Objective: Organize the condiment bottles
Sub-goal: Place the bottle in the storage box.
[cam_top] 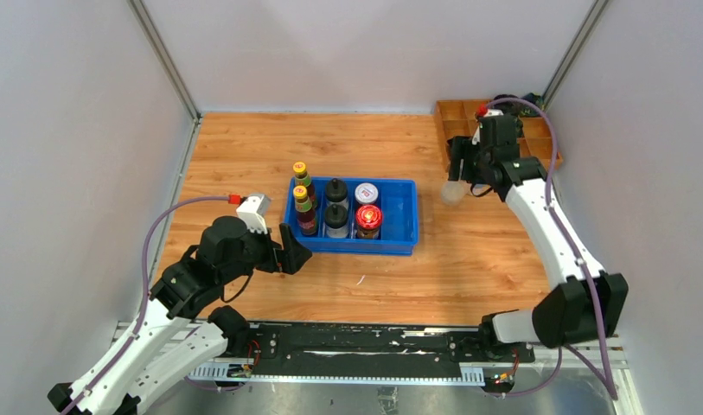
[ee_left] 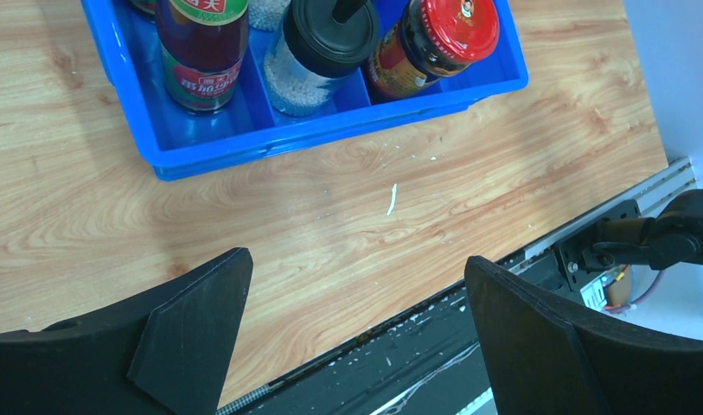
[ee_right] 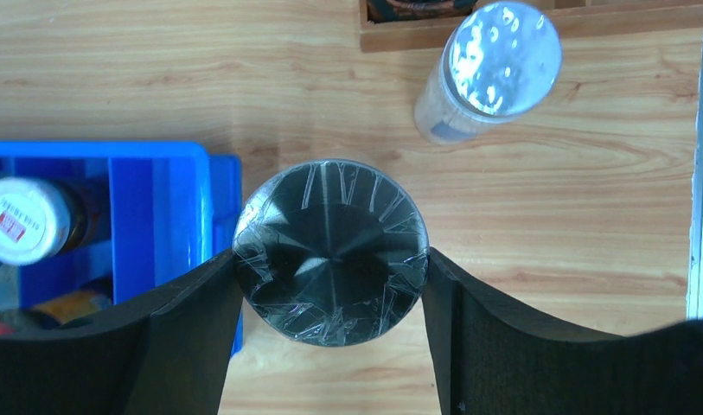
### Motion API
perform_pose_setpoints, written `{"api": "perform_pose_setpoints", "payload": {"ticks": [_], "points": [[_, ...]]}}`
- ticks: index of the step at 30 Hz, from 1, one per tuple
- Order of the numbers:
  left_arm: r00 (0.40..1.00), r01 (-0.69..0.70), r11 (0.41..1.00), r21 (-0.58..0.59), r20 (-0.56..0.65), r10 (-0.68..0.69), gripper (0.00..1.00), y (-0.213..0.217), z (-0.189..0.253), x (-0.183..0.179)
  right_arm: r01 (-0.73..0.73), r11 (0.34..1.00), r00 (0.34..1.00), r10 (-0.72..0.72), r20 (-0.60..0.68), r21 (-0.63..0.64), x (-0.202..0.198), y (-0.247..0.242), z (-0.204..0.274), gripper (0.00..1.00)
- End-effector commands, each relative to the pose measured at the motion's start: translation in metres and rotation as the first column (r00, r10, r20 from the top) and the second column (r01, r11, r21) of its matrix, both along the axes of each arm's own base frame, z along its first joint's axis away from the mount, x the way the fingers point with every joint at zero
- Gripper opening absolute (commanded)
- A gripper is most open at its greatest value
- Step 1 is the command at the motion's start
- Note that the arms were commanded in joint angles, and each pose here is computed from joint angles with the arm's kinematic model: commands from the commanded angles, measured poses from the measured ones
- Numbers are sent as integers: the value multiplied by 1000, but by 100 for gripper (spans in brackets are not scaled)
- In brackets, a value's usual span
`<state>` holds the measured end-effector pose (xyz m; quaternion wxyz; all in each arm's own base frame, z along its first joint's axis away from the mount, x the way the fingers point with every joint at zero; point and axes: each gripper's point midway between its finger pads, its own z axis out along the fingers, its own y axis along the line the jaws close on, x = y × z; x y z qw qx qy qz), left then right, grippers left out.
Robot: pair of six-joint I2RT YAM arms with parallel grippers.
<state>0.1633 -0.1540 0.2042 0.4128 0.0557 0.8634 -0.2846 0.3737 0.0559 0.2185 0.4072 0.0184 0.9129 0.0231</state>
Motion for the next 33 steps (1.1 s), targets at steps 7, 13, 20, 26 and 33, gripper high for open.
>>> {"api": "perform_pose_setpoints", "payload": {"ticks": [7, 13, 20, 26, 33], "points": [[1000, 7, 1000, 2, 6, -7, 100, 0, 2, -2, -96, 995, 995, 96, 27, -18, -94, 17, 9, 56], [1000, 4, 1000, 13, 13, -4, 100, -1, 5, 3, -177, 984, 983, 177, 45, 4, -141, 34, 20, 56], [1000, 6, 1000, 13, 18, -6, 100, -3, 9, 6, -236, 971, 969, 238, 62, -31, -169, 45, 35, 56], [1000, 6, 1000, 13, 17, -6, 100, -3, 8, 6, -257, 965, 957, 262, 124, -58, -161, 52, 69, 56], [1000, 9, 1000, 8, 18, -9, 100, -3, 9, 5, -269, 958, 934, 286, 213, -104, -131, 67, 112, 57]]}}
